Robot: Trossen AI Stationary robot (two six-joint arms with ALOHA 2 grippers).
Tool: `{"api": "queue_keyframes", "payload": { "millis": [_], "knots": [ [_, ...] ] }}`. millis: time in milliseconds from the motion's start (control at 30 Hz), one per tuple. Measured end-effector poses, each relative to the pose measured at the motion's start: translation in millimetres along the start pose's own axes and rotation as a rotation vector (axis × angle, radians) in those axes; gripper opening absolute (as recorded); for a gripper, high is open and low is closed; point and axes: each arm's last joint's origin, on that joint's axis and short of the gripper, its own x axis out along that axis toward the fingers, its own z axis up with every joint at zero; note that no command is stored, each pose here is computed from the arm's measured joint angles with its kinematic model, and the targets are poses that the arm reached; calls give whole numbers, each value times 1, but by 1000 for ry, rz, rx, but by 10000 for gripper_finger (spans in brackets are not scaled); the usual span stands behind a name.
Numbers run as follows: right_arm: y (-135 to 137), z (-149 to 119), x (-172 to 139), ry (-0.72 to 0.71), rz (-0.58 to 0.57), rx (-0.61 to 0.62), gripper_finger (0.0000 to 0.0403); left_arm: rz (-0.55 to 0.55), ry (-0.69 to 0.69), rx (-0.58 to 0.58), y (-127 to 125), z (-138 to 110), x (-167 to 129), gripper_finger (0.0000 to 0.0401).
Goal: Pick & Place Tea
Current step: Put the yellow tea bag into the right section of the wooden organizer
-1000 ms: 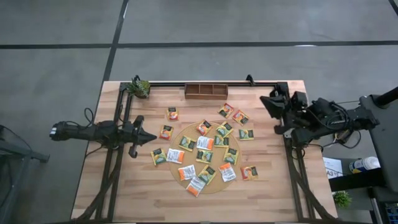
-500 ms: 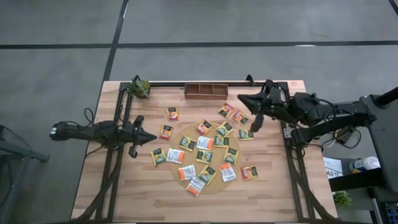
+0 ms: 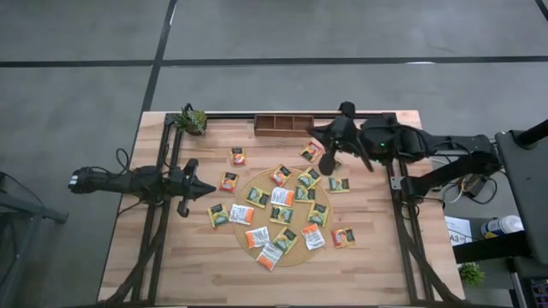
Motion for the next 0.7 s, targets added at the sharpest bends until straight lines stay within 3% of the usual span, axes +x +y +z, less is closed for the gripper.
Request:
{"api": "queue_keyframes", "payload": {
  "millis": [700],
  "knots": [
    [-43, 3, 24, 19, -177, 1, 9, 0, 1, 0, 0, 0, 0, 0]
  ]
}}
